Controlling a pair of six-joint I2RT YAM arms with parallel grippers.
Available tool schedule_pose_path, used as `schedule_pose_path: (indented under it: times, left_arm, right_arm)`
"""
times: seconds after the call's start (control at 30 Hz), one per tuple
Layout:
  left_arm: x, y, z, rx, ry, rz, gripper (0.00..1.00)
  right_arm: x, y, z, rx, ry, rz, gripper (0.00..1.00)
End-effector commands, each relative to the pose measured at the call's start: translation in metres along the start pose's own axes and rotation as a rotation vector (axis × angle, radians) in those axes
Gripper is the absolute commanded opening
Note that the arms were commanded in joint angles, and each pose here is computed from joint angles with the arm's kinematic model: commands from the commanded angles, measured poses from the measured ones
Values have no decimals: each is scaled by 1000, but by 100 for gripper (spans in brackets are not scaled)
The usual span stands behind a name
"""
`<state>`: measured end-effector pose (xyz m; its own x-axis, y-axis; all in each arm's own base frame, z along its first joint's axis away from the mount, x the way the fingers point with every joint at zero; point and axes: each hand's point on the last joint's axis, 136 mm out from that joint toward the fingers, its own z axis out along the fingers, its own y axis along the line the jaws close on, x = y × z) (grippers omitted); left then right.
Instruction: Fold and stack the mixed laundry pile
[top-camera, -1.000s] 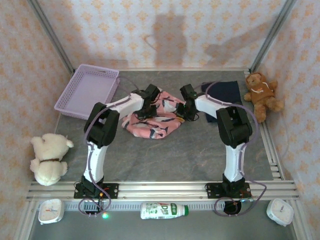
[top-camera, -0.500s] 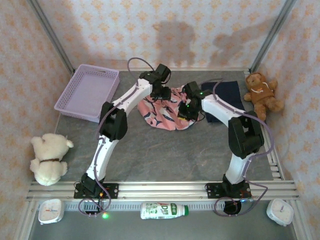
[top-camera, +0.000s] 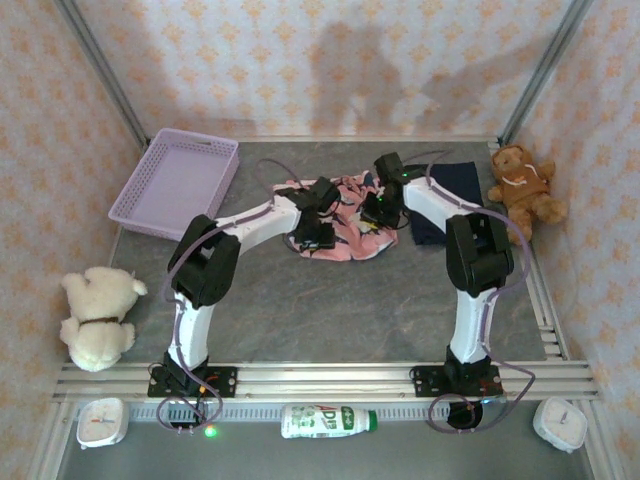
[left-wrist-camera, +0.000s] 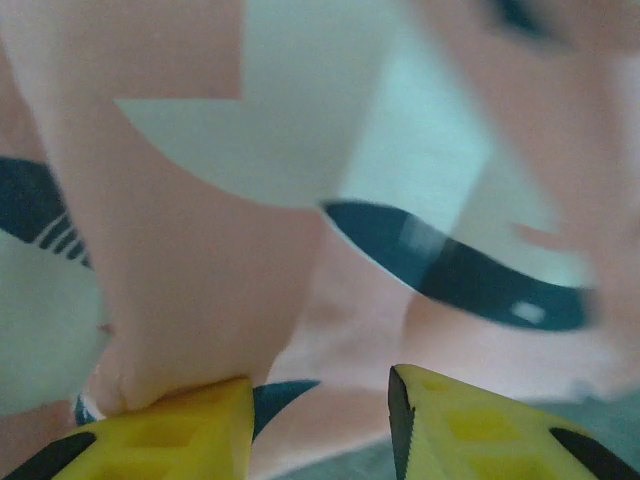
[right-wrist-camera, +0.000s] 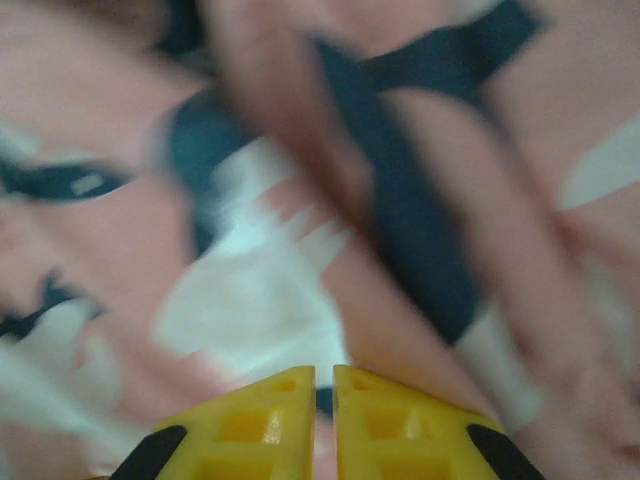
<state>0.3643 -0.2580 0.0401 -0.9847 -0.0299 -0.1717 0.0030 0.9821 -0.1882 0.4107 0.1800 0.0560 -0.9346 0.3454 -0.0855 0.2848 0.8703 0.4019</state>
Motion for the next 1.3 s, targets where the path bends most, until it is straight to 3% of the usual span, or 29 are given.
schedule_pose_path:
  times: [0.0,0.13,0.27,0.33,0.4,0.6,0.7,0.87,0.93,1.07,1.13,1.17,1.27]
  left_arm:
    - [-9,29,4,-101,-51,-32,40]
    - [-4,33,-11,-105,-45,-26,43]
    - [-11,23,-60,-45,-107,-23,56]
    - [-15,22,-83,-24,-147,-30,61]
    - [-17,27,-94,-10,-175,-63,68]
    - [-12,62,-72,-23,-173,-239,68]
    - [-6,64,-57,-15,-161,-273,67]
    - [7,68,-29,-26,-143,-308,61]
    - [9,69,-18,-30,-137,-317,52]
    - [12,78,-4,-84,-132,-322,20]
    - [15,87,-2,-131,-131,-318,6]
    - [17,92,-1,-154,-123,-312,0]
    - [28,104,-3,-199,-92,-298,0]
  right_arm:
    - [-13,-35,9,59,-31,78,13]
    - [-14,-41,1,70,-29,68,13]
    - [-11,-29,-32,32,-67,18,18]
    - [-3,-29,-44,30,-68,-4,24]
    - [10,-32,-50,27,-48,-15,37]
    - [47,-42,-45,38,-8,-29,60]
    - [55,-42,-34,32,10,-20,60]
    - [49,-47,-12,71,-2,14,53]
    - [45,-53,-7,99,-19,30,45]
    - [37,-70,-1,176,-34,67,12]
    - [37,-79,1,191,-24,86,1]
    - [37,-82,0,194,-20,91,0]
    - [37,-84,-5,186,-20,73,0]
